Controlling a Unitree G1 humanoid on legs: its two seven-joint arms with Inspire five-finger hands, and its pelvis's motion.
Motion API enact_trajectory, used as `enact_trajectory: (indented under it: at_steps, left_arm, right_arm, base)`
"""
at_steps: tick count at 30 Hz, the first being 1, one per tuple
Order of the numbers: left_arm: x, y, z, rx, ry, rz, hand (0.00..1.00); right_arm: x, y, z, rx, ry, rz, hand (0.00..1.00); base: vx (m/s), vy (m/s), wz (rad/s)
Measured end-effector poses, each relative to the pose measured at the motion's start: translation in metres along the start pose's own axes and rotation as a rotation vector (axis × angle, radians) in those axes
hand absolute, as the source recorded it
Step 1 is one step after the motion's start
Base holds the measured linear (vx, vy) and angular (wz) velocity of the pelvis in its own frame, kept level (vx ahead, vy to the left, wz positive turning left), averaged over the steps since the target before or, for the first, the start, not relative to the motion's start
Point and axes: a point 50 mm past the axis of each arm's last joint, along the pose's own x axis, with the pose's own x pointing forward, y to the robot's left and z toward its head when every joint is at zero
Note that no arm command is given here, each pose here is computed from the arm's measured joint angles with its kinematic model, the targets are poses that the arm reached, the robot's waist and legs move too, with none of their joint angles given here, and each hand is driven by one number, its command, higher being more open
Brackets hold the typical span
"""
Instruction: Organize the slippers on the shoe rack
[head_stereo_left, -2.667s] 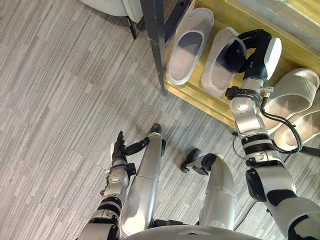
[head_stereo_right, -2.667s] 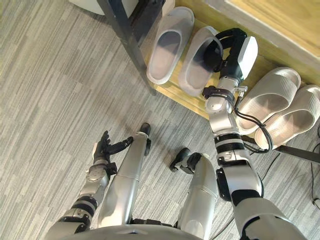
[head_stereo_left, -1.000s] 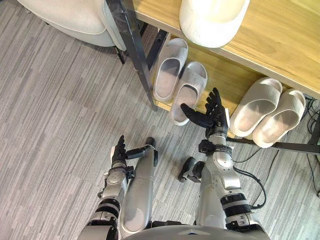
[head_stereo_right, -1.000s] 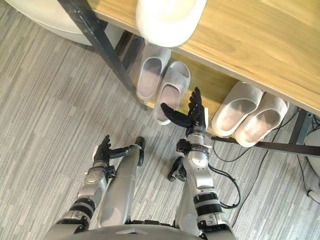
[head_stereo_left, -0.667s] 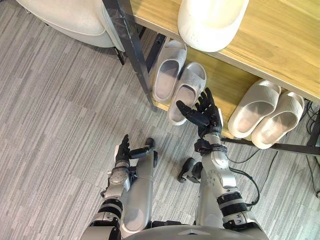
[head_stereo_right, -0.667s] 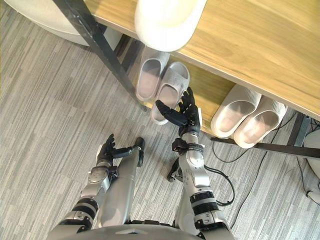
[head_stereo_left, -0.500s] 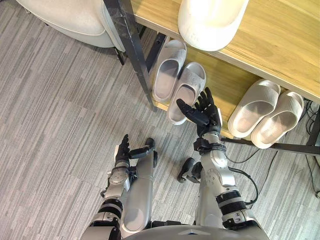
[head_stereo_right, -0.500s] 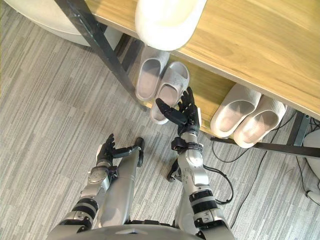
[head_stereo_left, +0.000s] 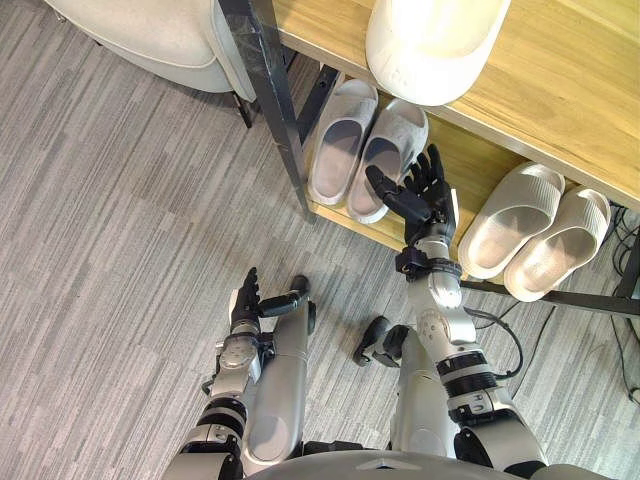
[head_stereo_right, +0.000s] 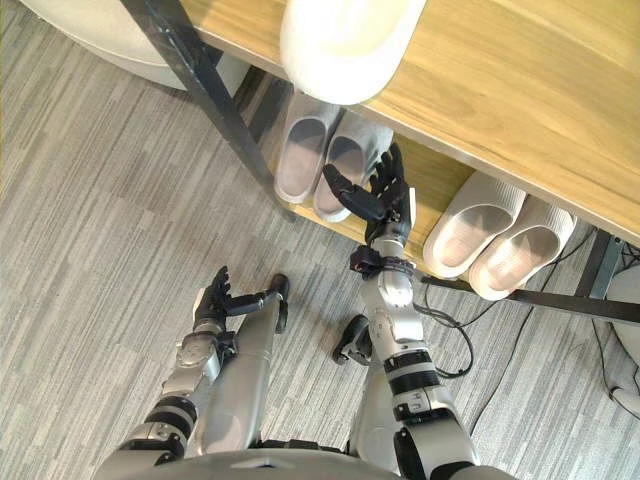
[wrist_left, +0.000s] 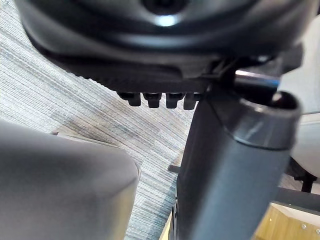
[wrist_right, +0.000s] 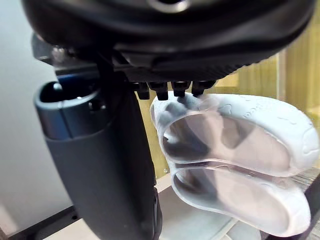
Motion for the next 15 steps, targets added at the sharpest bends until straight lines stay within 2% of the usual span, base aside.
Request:
enact_trajectory:
  at_steps: [15]
  left_arm:
    - [-0.001,-0.003,-0.001,-0.021,0.004,0.001,1.00]
  right_arm:
    - [0.016,-0.005,0.002,-0.022,0.006,-0.045,1.00]
  base:
    - [-0.01,0.003,0.00]
